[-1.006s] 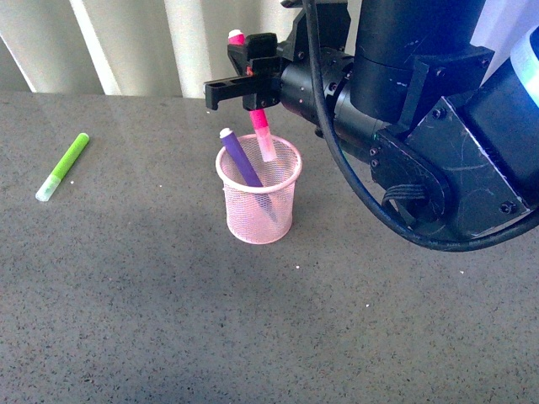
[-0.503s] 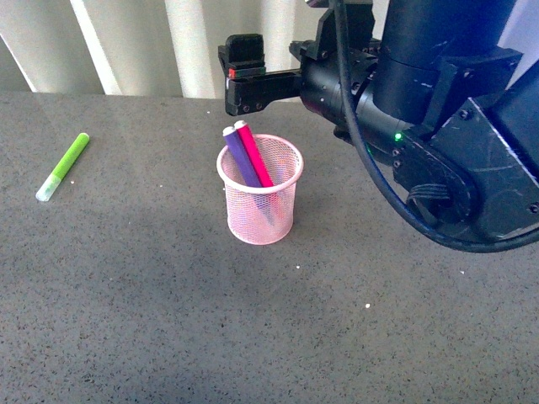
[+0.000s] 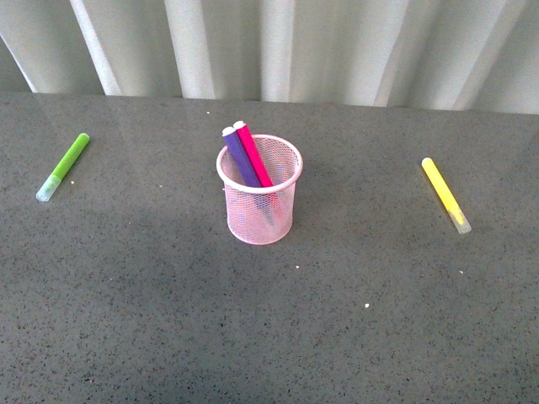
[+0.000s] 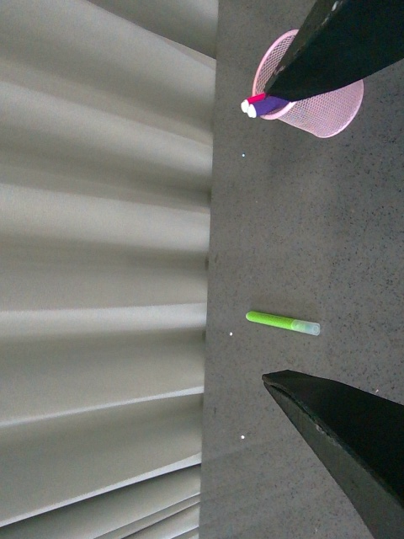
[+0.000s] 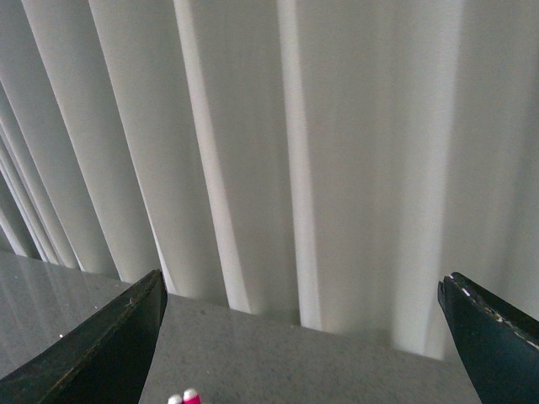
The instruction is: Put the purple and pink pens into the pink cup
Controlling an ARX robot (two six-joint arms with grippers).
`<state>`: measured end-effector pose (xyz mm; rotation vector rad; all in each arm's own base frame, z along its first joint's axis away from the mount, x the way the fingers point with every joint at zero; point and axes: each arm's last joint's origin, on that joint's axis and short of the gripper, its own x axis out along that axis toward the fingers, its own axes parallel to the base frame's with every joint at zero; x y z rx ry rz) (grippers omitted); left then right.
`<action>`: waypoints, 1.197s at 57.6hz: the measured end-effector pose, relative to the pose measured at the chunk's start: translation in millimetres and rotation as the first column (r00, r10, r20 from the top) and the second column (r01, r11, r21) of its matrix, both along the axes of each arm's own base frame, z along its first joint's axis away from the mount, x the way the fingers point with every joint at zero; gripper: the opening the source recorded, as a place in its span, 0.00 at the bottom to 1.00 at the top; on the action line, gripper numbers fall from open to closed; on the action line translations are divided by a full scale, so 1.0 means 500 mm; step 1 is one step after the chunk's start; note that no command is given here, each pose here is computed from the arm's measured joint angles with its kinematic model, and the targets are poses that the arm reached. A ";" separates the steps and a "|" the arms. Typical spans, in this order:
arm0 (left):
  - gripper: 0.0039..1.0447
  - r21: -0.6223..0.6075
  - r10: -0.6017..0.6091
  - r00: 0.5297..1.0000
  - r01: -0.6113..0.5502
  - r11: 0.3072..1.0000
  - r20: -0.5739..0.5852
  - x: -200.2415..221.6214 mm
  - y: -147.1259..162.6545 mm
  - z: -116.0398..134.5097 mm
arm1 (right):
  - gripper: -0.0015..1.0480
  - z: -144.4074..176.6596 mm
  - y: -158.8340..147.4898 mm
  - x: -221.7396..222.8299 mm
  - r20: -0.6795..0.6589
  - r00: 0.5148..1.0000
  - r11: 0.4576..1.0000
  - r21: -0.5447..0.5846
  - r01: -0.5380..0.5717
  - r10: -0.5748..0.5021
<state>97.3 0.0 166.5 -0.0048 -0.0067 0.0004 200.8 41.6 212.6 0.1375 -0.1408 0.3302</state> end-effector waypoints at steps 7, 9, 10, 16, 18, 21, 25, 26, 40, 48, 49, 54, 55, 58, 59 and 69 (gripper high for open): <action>0.94 0.000 0.000 1.000 0.000 1.000 0.000 0.000 0.000 0.000 | 0.93 0.006 -0.058 -0.059 0.026 0.988 0.988 0.008 0.152 -0.152; 0.94 0.000 0.000 1.000 0.000 1.000 0.000 0.000 0.000 0.000 | 0.93 0.007 -0.072 -0.069 0.031 0.982 0.983 0.013 0.186 -0.186; 0.94 0.000 0.000 1.000 0.000 1.000 0.000 0.000 0.000 0.000 | 0.90 0.010 -0.078 -0.076 0.013 0.972 0.972 -0.002 0.234 -0.234; 0.94 0.000 0.000 1.000 0.000 1.000 0.000 0.000 0.000 0.000 | 0.70 -0.018 -0.084 -0.108 -0.117 0.937 0.942 -0.110 0.316 -0.328; 0.94 0.000 0.000 1.000 0.000 1.000 0.000 0.000 0.000 0.000 | 0.65 -0.026 -0.084 -0.113 -0.127 0.937 0.942 -0.126 0.311 -0.327; 0.94 0.000 0.000 1.000 0.000 1.000 0.000 0.000 0.000 0.000 | 0.56 -0.035 -0.083 -0.119 -0.129 0.936 0.941 -0.139 0.309 -0.326; 0.94 0.000 0.000 1.000 0.000 1.000 0.000 0.000 0.000 0.000 | 0.45 -0.043 -0.083 -0.126 -0.129 0.935 0.939 -0.148 0.311 -0.330; 0.94 0.000 0.000 1.000 0.000 1.000 0.000 0.000 0.000 0.000 | 0.43 -0.044 -0.083 -0.127 -0.128 0.935 0.939 -0.149 0.311 -0.330; 0.94 0.000 0.000 1.000 0.000 1.000 0.000 0.000 0.000 0.000 | 0.04 -0.061 -0.083 -0.149 -0.117 0.936 0.937 -0.155 0.312 -0.331; 0.94 0.000 0.000 1.000 0.000 1.000 0.000 0.000 0.000 0.000 | 0.03 -0.070 -0.083 -0.158 -0.119 0.936 0.937 -0.156 0.312 -0.331; 0.94 0.000 0.000 1.000 0.000 1.000 0.000 0.000 0.000 0.000 | 0.03 -0.070 -0.083 -0.159 -0.118 0.936 0.937 -0.156 0.312 -0.331; 0.94 0.000 0.000 1.000 0.000 1.000 0.000 0.000 0.000 0.000 | 0.03 -0.073 -0.083 -0.163 -0.118 0.936 0.937 -0.156 0.312 -0.331; 0.94 0.000 0.000 1.000 0.000 1.000 0.000 0.000 0.000 0.000 | 0.03 -0.074 -0.083 -0.164 -0.117 0.936 0.937 -0.156 0.312 -0.331; 0.94 0.000 0.000 1.000 0.000 1.000 0.000 0.000 0.000 0.000 | 0.03 -0.078 -0.083 -0.167 -0.100 0.938 0.937 -0.151 0.315 -0.331; 0.94 0.000 0.000 1.000 0.000 1.000 0.000 0.000 0.000 0.000 | 0.03 -0.077 -0.083 -0.168 -0.095 0.939 0.937 -0.149 0.316 -0.331; 0.94 0.000 0.000 1.000 0.000 1.000 0.000 0.000 0.000 0.000 | 0.03 -0.076 -0.083 -0.177 -0.091 0.939 0.937 -0.147 0.317 -0.332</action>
